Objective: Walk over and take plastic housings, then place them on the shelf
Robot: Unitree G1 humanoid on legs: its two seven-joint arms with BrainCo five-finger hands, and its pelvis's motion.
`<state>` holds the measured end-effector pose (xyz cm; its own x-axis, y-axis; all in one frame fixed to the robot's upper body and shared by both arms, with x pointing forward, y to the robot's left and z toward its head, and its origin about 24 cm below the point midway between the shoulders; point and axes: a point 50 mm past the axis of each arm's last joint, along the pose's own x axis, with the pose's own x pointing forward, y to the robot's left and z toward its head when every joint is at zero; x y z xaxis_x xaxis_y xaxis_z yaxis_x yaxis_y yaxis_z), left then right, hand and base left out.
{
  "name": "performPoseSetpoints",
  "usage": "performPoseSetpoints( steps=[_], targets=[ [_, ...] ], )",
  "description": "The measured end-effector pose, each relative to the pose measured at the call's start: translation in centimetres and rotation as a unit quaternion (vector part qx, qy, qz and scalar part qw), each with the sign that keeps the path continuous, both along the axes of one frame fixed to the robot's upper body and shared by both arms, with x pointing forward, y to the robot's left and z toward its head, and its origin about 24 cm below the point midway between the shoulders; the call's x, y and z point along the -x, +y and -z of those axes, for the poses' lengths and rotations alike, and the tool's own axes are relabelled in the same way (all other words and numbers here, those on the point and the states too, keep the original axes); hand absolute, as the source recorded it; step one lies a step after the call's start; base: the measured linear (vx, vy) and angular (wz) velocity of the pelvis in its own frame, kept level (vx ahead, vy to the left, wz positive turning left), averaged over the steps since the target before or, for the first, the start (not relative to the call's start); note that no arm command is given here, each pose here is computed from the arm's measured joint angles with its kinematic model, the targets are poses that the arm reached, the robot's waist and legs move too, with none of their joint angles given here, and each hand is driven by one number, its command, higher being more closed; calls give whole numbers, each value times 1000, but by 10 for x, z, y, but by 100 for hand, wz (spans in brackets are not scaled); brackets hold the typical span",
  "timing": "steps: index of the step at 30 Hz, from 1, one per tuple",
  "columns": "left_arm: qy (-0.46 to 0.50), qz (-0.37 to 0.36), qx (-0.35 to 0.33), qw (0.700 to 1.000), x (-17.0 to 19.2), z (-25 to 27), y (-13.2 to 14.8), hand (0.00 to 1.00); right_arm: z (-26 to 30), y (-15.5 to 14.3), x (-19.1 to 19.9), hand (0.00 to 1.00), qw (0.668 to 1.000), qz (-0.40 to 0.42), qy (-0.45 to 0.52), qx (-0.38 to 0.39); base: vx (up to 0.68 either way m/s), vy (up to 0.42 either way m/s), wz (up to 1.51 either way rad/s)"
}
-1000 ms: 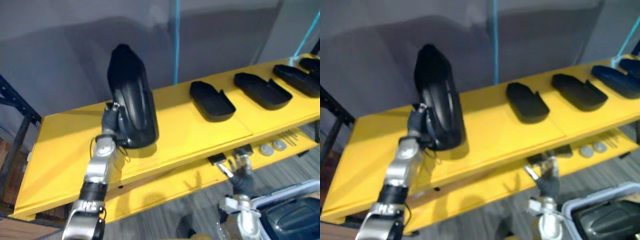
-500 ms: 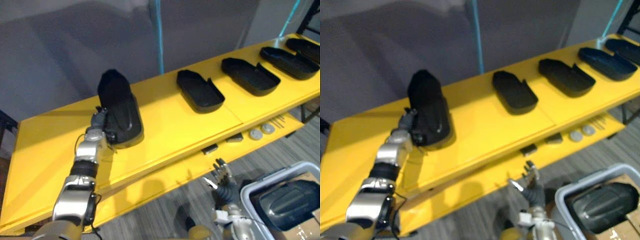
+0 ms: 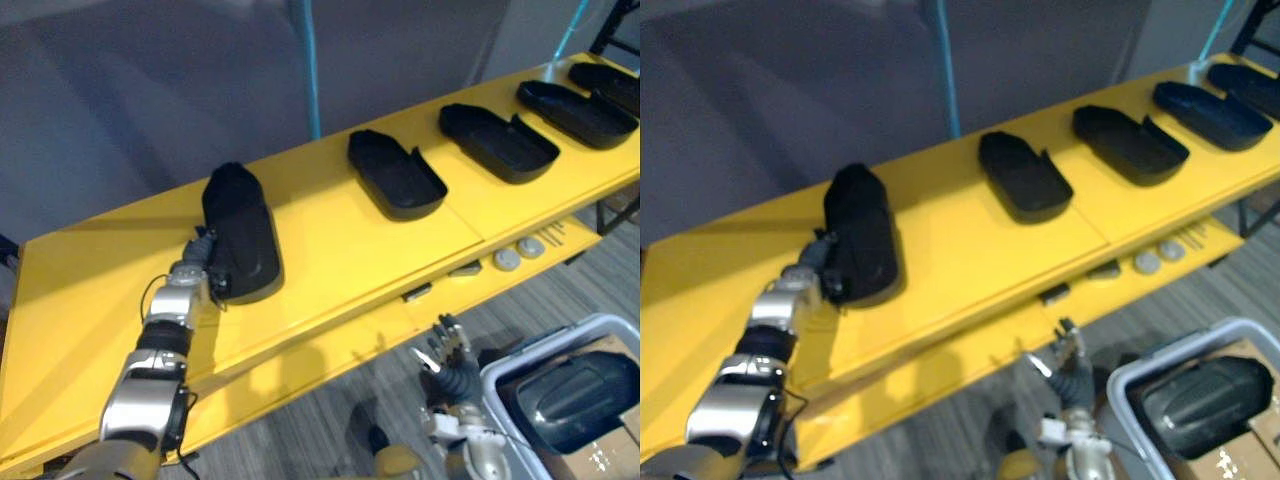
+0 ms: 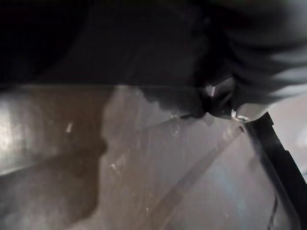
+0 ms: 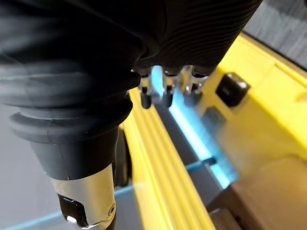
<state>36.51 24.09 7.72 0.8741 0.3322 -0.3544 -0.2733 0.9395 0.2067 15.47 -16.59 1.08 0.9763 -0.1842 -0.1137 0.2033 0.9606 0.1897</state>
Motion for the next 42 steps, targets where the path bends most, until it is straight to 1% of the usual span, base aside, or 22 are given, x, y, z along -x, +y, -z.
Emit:
performPoseSetpoints(
  steps=[1, 2, 5, 8, 10, 14, 21, 24, 25, 26, 27, 28, 29, 30, 32, 33, 35, 36, 37, 38, 40, 42],
  targets=[
    [0, -1, 0, 1000, 0, -1, 1, 100, 0, 0, 0, 0, 1000, 0, -1, 0, -95, -31, -15],
    [-14, -16, 15, 1000, -4, -11, 10, 0, -10, -3, -5, 0, 1000, -5, -22, 1, -73, -22, -12],
    [-10, -26, 21, 999, -3, -10, 17, 0, -11, -2, -7, 0, 1000, -5, -26, -1, -22, -6, -4],
    [-7, -25, 23, 999, -2, -8, 18, 0, -10, -2, -6, 0, 1000, -5, -25, -3, 0, -1, 2],
    [-7, -16, 60, 998, -2, -5, 13, 0, -10, -2, -6, 0, 1000, -6, -25, -8, 3, -6, 8],
    [-12, -13, 88, 996, 0, 1, 8, 0, -11, -2, -7, 0, 999, -6, -30, -12, 3, -10, 9],
    [-39, -11, 91, 995, -4, 0, -3, 0, -21, -2, -17, 0, 997, -4, -69, -13, -7, -14, 9],
    [-56, -18, 83, 995, -7, -8, -3, 0, -27, 0, -22, 0, 996, 3, -91, -23, -2, -18, 14],
    [-68, -18, 80, 994, -10, -14, -4, 0, -29, 0, -23, 0, 995, 7, -99, -12, -4, -20, 10],
    [-87, -13, 76, 993, -13, -24, -7, 0, -33, -1, -23, 0, 993, 19, -110, 24, -2, -15, 6],
    [-101, -10, 68, 993, -15, -31, -8, 0, -34, -1, -23, 0, 992, 26, -115, 41, -2, -12, 8],
    [-136, -7, 56, 989, -19, -46, -9, 0, -37, -3, -23, 0, 989, 46, -121, 77, -2, -10, 10],
    [-155, -6, 54, 987, -20, -54, -9, 0, -38, -5, -24, 0, 986, 60, -125, 92, -5, -8, 14],
    [-194, -2, 47, 980, -22, -72, -8, 0, -44, -10, -26, 0, 979, 95, -138, 120, -12, 1, 12],
    [-255, 5, 31, 966, -22, -105, -4, 0, -58, -34, -31, 0, 960, 164, -168, 155, -25, 12, 12],
    [-313, 7, 17, 949, -18, -135, 3, 0, -75, -62, -32, 0, 932, 238, -205, 180, -32, 15, 8],
    [-370, 4, 13, 929, -9, -165, 13, 0, -97, -90, -30, 0, 900, 294, -246, 205, -28, 6, 8],
    [-425, 3, 22, 905, 2, -188, 18, 0, -119, -108, -24, 0, 873, 323, -295, 215, -20, -3, 16],
    [-444, 4, 23, 896, 6, -196, 19, 0, -126, -113, -23, 0, 865, 328, -312, 216, -14, -22, 27],
    [-482, 11, 22, 876, 16, -212, 20, 0, -139, -118, -24, 0, 855, 326, -343, 212, -22, -23, 19],
    [-515, 25, 32, 856, 25, -223, 16, 0, -148, -115, -28, 0, 854, 312, -370, 191, -45, -29, 11],
    [-532, 38, 28, 846, 33, -224, 11, 0, -149, -109, -34, 0, 864, 288, -376, 170, -66, -26, 25]
  ],
)
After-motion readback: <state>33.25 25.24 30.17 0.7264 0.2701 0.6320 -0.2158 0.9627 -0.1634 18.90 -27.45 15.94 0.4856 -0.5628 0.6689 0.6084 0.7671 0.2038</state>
